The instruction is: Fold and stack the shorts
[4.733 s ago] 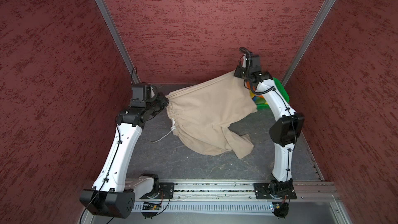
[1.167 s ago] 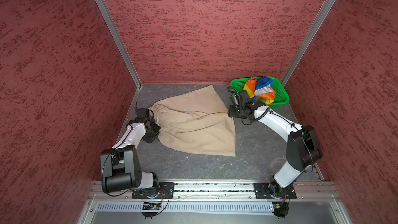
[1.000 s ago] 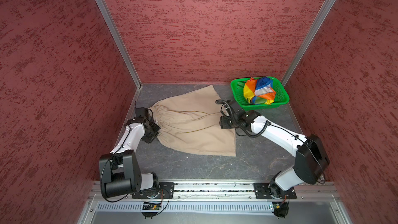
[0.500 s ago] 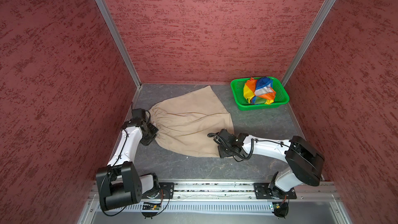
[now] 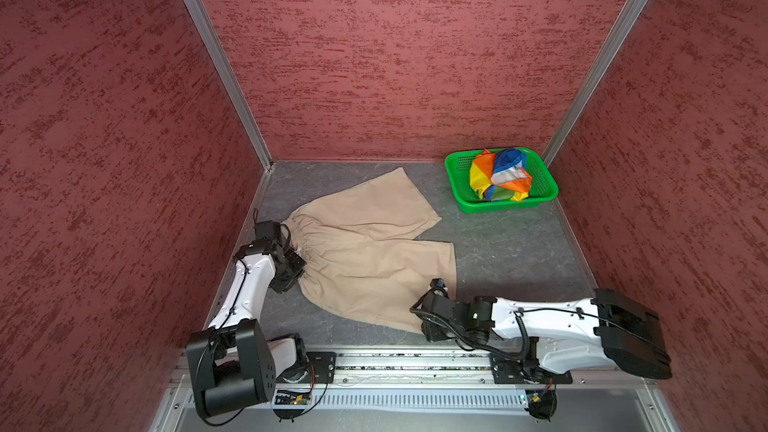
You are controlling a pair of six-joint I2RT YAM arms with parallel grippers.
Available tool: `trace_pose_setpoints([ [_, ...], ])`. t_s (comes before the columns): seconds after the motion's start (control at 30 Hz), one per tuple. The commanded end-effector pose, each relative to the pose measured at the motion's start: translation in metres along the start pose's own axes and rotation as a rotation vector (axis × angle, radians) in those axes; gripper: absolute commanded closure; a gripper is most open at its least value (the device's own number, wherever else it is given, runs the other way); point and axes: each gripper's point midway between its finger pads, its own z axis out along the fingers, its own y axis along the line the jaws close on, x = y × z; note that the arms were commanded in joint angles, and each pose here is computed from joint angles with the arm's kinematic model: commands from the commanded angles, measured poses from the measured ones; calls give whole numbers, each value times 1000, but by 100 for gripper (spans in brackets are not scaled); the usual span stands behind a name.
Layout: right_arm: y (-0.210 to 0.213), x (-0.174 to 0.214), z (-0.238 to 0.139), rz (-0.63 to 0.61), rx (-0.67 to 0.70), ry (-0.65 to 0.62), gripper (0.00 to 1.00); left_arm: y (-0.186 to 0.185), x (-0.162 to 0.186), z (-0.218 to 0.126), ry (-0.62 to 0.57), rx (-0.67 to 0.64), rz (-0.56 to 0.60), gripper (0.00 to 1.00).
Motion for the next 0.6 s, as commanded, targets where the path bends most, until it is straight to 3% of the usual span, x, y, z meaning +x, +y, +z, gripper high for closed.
trace_pose_setpoints([
  [0.0,-27,6,-19,119,82,-12,38,-6,-2,1,2,42,-2,42],
  [0.07,-27,-21,-46,101,84,-95,37,-11,-1,-8,2,70,-11,35],
  [0.17,-27,-88,-108,80,80,-310,34,-23,-8,-40,-50,128,-34,31],
  [0.3,-21,-174,-159,72,3,-540,35,-45,-31,-101,-223,210,-30,20],
  [0.33,-21,-196,-164,72,10,-584,39,-51,-38,-112,-266,218,-16,20],
  [0.37,-22,-212,-164,59,30,-607,50,-57,-43,-120,-298,219,-3,22],
  [0.43,-18,-248,-156,12,79,-646,91,-71,-53,-125,-324,219,16,36],
  [0.47,-16,-263,-149,-20,104,-651,100,-82,-57,-123,-318,232,26,46],
  [0.5,-12,-280,-135,-53,127,-639,100,-93,-60,-119,-307,240,39,54],
  [0.57,-6,-305,-110,-87,129,-595,100,-112,-64,-105,-287,234,55,59],
])
